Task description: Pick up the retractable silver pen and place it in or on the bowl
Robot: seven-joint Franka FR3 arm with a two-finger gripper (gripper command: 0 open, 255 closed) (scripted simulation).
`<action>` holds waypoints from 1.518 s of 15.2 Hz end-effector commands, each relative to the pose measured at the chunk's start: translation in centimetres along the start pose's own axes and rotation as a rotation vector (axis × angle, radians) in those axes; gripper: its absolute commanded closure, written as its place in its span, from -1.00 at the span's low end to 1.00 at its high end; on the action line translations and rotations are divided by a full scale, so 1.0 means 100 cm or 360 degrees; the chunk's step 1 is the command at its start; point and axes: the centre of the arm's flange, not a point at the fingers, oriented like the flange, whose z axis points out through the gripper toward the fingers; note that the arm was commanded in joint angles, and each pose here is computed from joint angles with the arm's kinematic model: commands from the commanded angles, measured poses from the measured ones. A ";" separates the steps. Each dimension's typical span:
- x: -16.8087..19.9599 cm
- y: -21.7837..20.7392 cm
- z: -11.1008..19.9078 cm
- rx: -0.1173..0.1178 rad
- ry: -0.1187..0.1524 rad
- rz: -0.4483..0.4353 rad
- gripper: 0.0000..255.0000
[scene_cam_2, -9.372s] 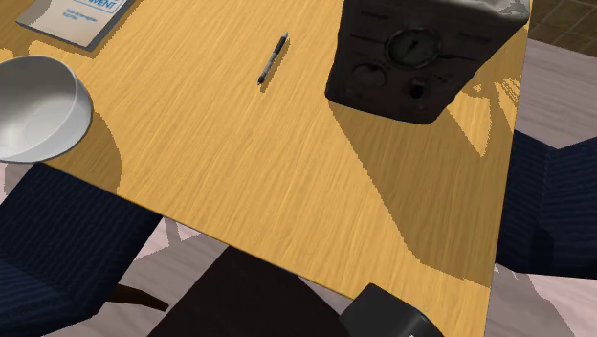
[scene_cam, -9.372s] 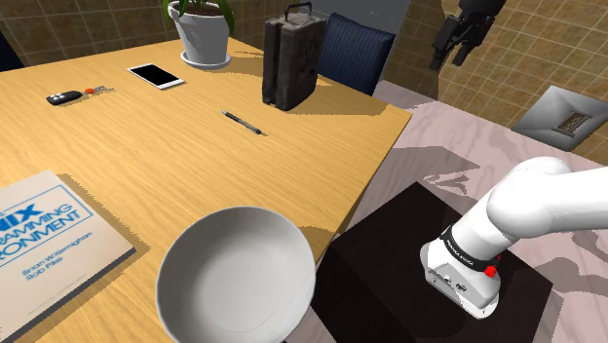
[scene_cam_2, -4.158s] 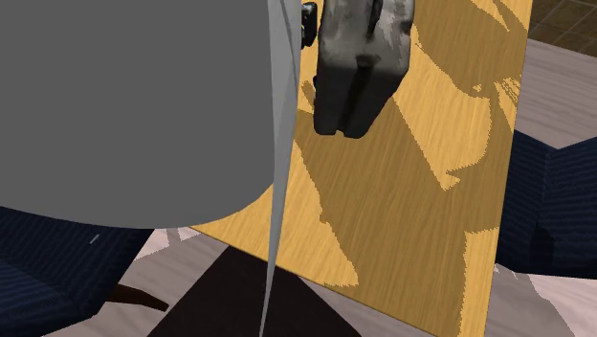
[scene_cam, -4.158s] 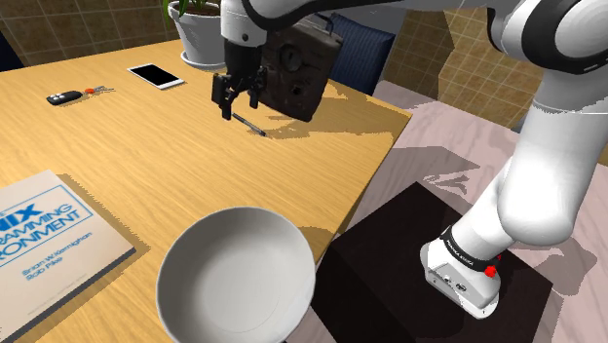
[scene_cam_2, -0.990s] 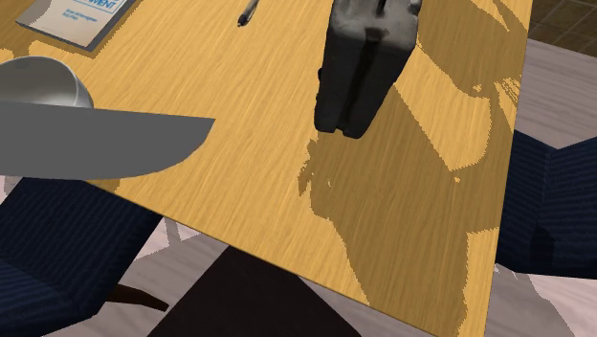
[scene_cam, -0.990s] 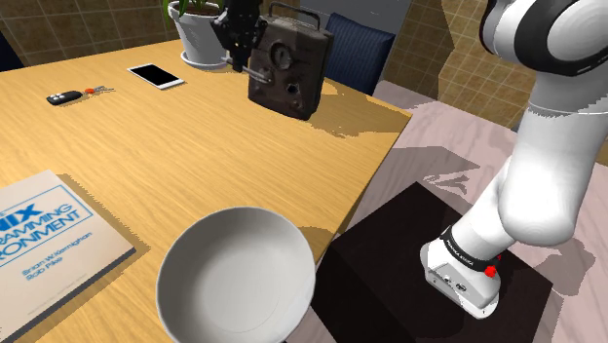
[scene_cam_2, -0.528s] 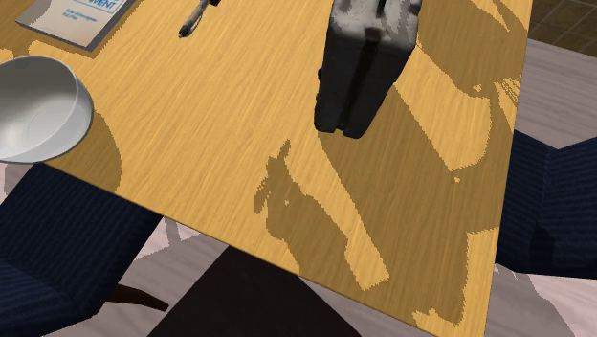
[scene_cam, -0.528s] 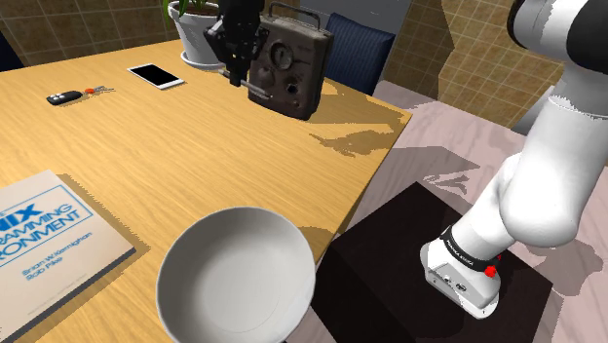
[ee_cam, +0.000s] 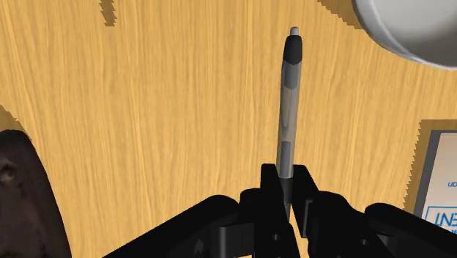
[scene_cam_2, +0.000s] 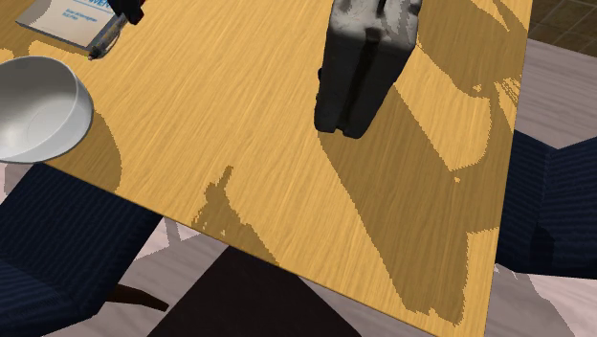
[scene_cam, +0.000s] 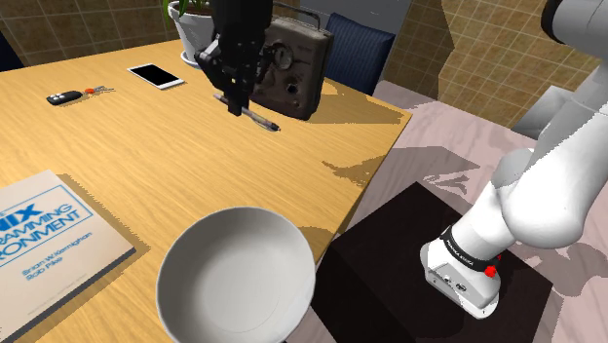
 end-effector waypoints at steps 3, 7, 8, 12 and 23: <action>-0.037 -0.038 0.004 0.0000 0.0000 0.0002 1.00; -0.073 -0.077 0.005 0.0000 0.0000 0.0002 1.00; -0.082 -0.086 0.006 0.0000 0.0000 0.0002 1.00; -0.118 -0.125 0.008 0.0000 0.0000 0.0002 1.00; -0.150 -0.156 0.046 0.0000 0.0000 0.0002 1.00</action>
